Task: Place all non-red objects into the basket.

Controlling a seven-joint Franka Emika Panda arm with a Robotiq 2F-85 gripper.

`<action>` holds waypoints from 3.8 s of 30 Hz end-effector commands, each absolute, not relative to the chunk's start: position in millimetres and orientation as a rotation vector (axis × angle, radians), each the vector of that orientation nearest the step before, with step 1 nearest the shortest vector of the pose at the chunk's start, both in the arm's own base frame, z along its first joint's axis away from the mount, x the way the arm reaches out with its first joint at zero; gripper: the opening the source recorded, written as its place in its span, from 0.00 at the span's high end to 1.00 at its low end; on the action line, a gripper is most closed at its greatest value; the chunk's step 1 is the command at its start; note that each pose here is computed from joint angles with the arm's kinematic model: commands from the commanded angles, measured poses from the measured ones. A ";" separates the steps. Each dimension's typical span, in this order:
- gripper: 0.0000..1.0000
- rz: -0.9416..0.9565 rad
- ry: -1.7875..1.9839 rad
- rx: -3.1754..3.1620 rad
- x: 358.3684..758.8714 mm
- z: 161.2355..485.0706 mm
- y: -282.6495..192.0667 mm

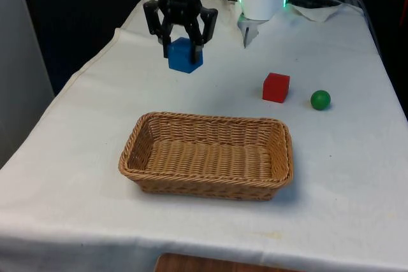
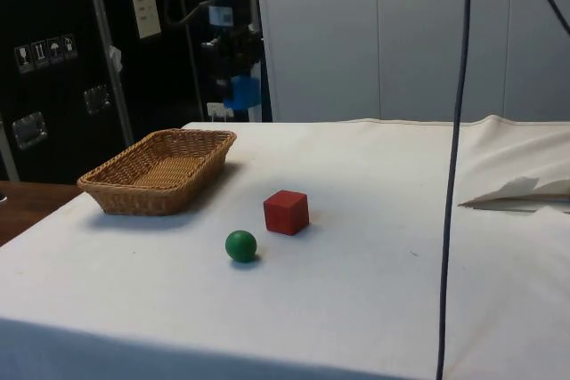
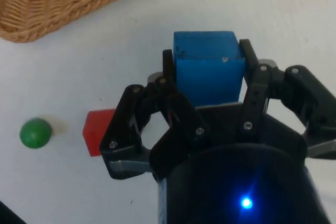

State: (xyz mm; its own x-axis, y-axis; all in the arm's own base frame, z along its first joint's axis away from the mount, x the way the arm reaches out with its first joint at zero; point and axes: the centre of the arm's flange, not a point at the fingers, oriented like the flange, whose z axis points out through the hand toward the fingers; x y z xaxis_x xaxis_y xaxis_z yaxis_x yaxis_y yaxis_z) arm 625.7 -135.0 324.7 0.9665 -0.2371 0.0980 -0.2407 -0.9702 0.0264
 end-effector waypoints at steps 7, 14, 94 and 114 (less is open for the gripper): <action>0.46 0.156 -0.370 3.077 646.9 317.1 -118.2; 0.46 0.174 -0.366 3.075 665.6 307.4 -111.2; 0.00 0.277 -0.394 3.128 756.2 275.2 -105.2; 0.00 0.196 -0.336 3.152 739.5 339.0 -94.3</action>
State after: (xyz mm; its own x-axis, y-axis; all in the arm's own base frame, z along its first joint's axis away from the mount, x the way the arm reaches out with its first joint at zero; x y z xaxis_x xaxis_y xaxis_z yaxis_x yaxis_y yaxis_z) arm 742.6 -95.1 336.3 0.9698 -0.2140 0.1173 -0.2092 -0.9765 -0.0520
